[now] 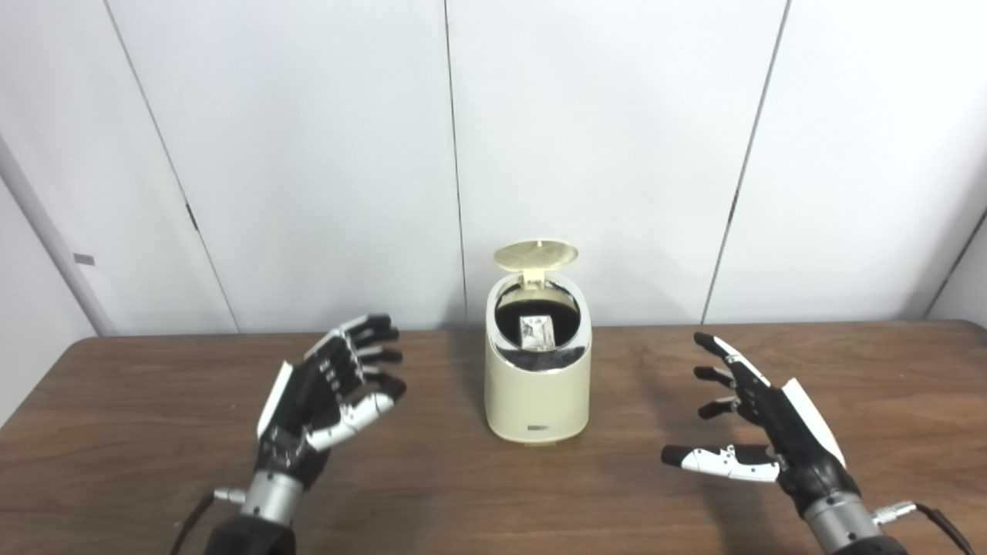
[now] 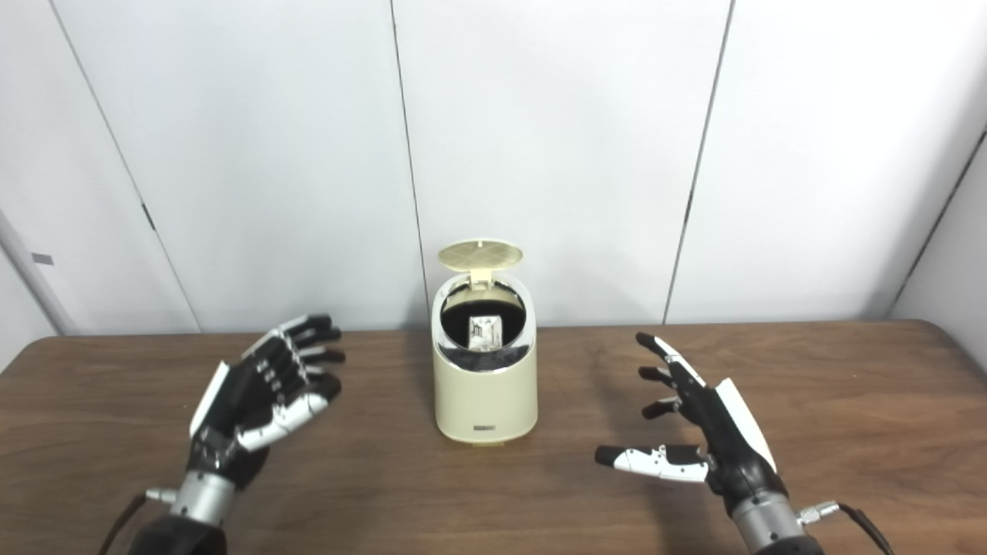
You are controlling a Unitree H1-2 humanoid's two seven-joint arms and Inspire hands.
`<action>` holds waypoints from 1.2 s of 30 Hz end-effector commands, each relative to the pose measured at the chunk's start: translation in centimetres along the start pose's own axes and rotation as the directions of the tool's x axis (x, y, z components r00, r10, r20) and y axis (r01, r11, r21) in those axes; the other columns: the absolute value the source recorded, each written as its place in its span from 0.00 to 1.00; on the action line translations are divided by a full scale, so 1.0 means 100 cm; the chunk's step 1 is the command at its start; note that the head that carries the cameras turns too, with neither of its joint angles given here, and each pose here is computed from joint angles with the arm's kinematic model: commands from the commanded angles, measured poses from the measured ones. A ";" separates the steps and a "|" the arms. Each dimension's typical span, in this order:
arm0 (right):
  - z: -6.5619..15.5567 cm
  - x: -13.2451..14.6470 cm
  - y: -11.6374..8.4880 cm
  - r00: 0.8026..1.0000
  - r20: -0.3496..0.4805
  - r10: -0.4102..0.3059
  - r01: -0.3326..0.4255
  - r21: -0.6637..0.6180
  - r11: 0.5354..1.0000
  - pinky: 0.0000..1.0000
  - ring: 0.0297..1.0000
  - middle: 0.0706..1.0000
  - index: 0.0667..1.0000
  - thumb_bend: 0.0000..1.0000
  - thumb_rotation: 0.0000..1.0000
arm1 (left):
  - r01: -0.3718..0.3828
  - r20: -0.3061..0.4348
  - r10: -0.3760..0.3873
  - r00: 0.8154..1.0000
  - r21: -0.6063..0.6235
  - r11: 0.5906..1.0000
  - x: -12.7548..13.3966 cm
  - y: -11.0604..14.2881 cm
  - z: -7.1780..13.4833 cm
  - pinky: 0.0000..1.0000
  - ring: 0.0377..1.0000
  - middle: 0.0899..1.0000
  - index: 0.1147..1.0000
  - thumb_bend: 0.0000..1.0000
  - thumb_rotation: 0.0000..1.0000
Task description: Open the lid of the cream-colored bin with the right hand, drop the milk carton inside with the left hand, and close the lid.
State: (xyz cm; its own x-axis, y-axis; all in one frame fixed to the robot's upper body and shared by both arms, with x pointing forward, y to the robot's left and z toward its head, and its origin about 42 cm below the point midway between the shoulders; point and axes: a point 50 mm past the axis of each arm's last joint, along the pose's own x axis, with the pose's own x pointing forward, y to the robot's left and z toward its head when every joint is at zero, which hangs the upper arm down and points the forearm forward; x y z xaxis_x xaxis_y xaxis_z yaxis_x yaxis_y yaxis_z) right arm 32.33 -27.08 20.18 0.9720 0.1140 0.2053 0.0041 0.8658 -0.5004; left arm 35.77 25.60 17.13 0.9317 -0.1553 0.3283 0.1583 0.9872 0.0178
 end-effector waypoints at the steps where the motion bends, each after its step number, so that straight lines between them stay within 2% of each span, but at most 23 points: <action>1: 0.017 0.011 -0.010 0.997 0.077 -0.021 0.023 -0.021 1.000 0.63 0.84 0.94 0.90 0.79 0.24 | 0.002 0.053 -0.003 0.999 0.019 1.000 0.003 0.001 0.008 0.54 0.66 0.72 0.75 0.65 0.11; 5: 0.017 0.011 -0.008 0.997 0.078 -0.021 0.022 -0.017 1.000 0.63 0.83 0.94 0.90 0.79 0.23 | -0.001 0.036 0.001 0.999 0.011 1.000 -0.006 -0.001 -0.001 0.52 0.64 0.71 0.75 0.63 0.10; 11: 0.018 0.014 -0.008 0.997 0.081 -0.007 0.008 -0.009 1.000 0.70 0.84 0.93 0.91 0.79 0.25 | -0.007 0.023 0.007 1.000 -0.001 1.000 -0.013 -0.003 -0.011 0.46 0.58 0.66 0.73 0.64 0.08; 14: 0.025 0.026 -0.011 0.993 0.121 -0.014 0.014 -0.002 1.000 0.78 0.84 0.92 0.90 0.80 0.24 | -0.014 0.016 0.014 1.000 0.013 1.000 -0.017 -0.005 -0.017 0.43 0.56 0.64 0.72 0.64 0.09; 16: 0.032 0.034 -0.014 0.989 0.145 -0.010 0.013 -0.023 1.000 0.78 0.83 0.92 0.89 0.80 0.24 | -0.017 0.008 0.017 1.000 0.017 1.000 -0.020 -0.006 -0.020 0.42 0.55 0.63 0.72 0.64 0.10; 19: 0.048 0.050 -0.019 0.982 0.190 -0.003 0.007 -0.021 1.000 0.80 0.85 0.93 0.89 0.79 0.22 | -0.018 -0.003 0.018 1.000 0.013 1.000 -0.023 -0.007 -0.025 0.43 0.54 0.63 0.72 0.66 0.13; 21: 0.059 0.061 -0.023 0.975 0.222 -0.003 0.013 -0.043 0.999 0.82 0.85 0.93 0.88 0.80 0.25 | -0.025 -0.014 0.025 1.000 0.008 1.000 -0.025 -0.008 -0.026 0.43 0.54 0.62 0.72 0.67 0.14; 27: 0.104 0.097 -0.030 0.941 0.335 0.034 0.017 -0.150 0.989 0.73 0.84 0.89 0.87 0.78 0.31 | -0.021 -0.010 0.021 1.000 0.005 1.000 -0.028 -0.011 -0.033 0.43 0.53 0.62 0.72 0.66 0.13; 29: 0.118 0.107 -0.029 0.930 0.365 0.042 0.020 -0.163 0.986 0.72 0.84 0.87 0.87 0.77 0.31 | -0.020 -0.009 0.020 1.000 0.005 1.000 -0.028 -0.012 -0.035 0.43 0.53 0.62 0.72 0.67 0.14; 32: 0.142 0.124 -0.027 0.918 0.392 0.063 0.027 -0.221 0.975 0.67 0.81 0.86 0.88 0.76 0.35 | -0.020 -0.005 0.020 1.000 0.000 1.000 -0.029 -0.013 -0.035 0.43 0.53 0.61 0.71 0.68 0.13; 36: 0.165 0.146 -0.021 0.911 0.400 0.100 0.008 -0.260 0.966 0.67 0.81 0.87 0.87 0.76 0.39 | -0.021 -0.005 0.021 1.000 0.001 1.000 -0.029 -0.015 -0.036 0.43 0.53 0.62 0.71 0.68 0.13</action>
State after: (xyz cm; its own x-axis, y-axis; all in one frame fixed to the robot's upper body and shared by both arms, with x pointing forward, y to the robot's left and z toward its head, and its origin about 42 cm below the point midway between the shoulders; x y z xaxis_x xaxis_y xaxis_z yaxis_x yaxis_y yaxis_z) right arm 42.29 -19.85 35.26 0.8287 0.3757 0.4148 0.0271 0.7134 -0.7003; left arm 34.12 24.66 13.01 0.9423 -0.1393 0.3043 0.1413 0.9898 0.0157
